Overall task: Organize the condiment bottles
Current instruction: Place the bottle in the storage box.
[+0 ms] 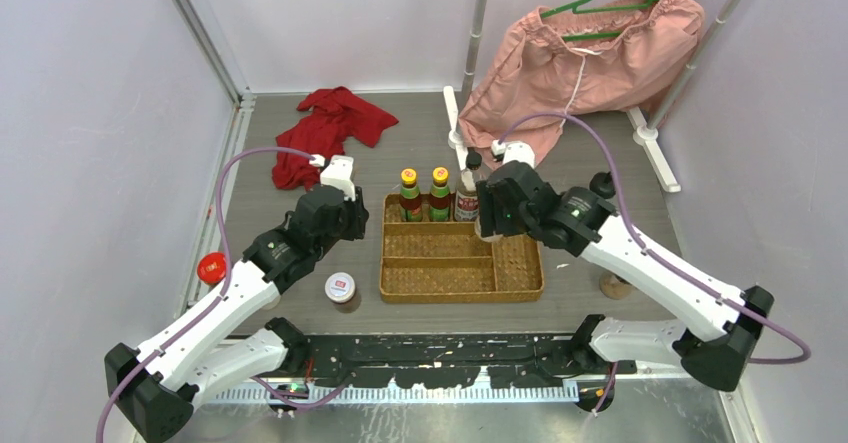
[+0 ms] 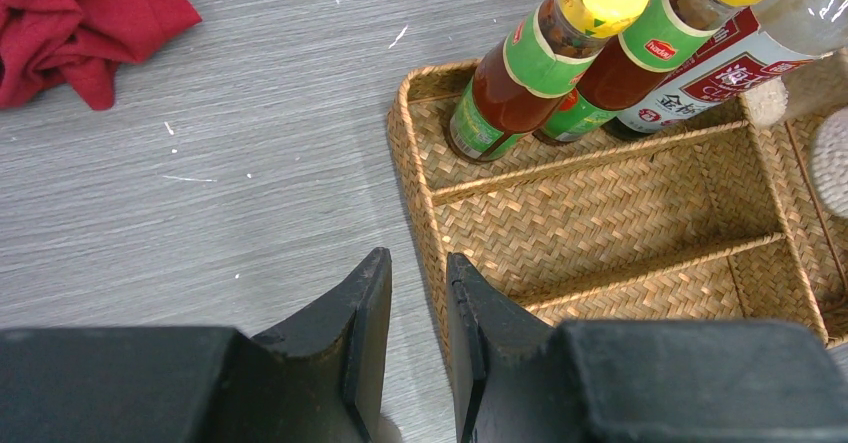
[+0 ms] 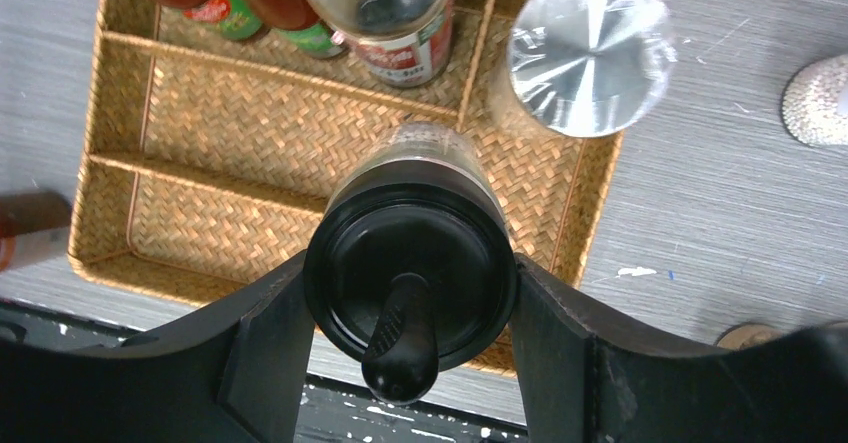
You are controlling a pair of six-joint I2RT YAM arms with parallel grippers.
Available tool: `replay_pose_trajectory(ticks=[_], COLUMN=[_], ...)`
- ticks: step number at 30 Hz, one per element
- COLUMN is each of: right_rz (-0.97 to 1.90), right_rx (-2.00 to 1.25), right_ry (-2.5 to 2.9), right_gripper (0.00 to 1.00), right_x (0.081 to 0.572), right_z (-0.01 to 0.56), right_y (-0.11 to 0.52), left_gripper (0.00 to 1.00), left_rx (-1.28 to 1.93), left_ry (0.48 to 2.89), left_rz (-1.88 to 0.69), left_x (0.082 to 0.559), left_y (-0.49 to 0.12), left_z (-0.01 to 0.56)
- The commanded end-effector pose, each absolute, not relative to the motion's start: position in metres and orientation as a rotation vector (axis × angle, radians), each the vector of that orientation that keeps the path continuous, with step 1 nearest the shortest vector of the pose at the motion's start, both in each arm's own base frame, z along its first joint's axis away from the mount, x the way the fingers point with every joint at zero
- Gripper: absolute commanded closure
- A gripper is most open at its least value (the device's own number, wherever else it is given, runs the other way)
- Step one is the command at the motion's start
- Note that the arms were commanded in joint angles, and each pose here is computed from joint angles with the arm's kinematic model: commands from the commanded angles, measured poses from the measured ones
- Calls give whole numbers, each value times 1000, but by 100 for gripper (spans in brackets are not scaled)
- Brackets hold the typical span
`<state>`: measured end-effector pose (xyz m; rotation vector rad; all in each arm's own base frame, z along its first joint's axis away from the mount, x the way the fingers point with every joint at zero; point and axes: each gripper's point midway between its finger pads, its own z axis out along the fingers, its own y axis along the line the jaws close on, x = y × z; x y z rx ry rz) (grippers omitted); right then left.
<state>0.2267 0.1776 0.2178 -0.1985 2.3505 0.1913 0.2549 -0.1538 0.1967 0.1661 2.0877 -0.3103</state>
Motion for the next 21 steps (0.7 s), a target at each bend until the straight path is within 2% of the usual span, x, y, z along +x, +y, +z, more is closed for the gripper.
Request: replay_pose_trajectory(ticks=[1,9,21], right_rz=[142,134,131], right_rx=[-258,-321,-324], right_ry=[2347,2365,2360], right_gripper=[51,51,51], right_x=[230,234,243], right_z=[217,190,158], right_y=[195,225,237], left_gripper=[72,72,72], left_rx=[153,150,146], left_ry=[2040,2038,2043], left_rz=[-325,-329,-336], left_x=[258,258,257], left_y=[-155,-155,-155], left_z=[217,217,214])
